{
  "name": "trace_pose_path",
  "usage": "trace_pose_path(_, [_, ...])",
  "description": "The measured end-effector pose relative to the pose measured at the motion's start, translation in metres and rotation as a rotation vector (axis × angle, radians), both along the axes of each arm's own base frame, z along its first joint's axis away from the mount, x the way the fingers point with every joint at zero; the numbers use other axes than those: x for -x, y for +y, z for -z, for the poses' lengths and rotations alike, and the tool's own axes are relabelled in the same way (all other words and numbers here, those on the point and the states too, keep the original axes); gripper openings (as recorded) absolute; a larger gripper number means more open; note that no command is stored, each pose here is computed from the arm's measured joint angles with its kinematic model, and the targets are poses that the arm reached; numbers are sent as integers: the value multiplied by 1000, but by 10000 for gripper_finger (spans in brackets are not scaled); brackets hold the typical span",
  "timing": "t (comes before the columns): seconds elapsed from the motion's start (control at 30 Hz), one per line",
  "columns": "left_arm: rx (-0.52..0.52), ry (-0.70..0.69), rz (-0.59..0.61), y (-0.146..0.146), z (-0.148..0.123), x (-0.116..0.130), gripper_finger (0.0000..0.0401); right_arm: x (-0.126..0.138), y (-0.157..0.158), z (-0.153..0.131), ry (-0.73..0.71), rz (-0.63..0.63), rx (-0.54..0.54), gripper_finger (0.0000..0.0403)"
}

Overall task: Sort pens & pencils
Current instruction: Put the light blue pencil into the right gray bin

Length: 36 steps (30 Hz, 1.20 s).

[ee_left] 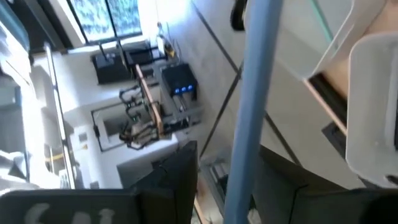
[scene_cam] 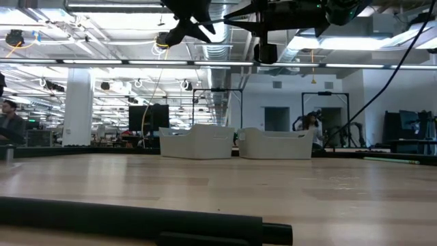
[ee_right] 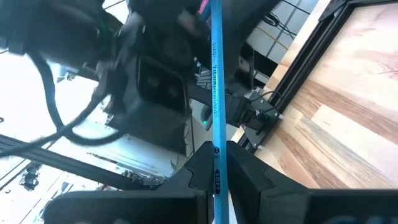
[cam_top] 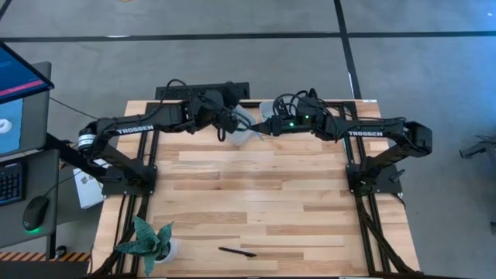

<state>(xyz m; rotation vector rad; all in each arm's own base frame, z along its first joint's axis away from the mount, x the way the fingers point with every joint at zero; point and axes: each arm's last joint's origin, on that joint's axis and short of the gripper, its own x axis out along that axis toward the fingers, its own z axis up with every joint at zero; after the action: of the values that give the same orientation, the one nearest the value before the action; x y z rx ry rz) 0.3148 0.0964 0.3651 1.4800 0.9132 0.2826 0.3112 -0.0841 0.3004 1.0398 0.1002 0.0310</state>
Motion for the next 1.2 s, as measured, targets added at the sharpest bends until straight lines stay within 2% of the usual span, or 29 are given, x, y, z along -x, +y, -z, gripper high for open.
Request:
trace_pose_path(0.4, [29,7,-80,17,-14,32,124,0,0,2,24,3,-4,58])
trace_pose_path(0.53, [57,-60,-139,21,-25,50,124,1,-1,3,27,6,0,58])
trace_pose_path(0.7, [116,-211,-230,26,-42,75,124,4,-10,6,57,26,62,58])
trace_pose_path(0.9, [234,-394,-334,28,-53,97,124,18,-36,25,250,79,138,58])
trace_pose_path(1.2, [377,-378,-329,28,-42,97,124,53,-77,48,508,120,217,58])
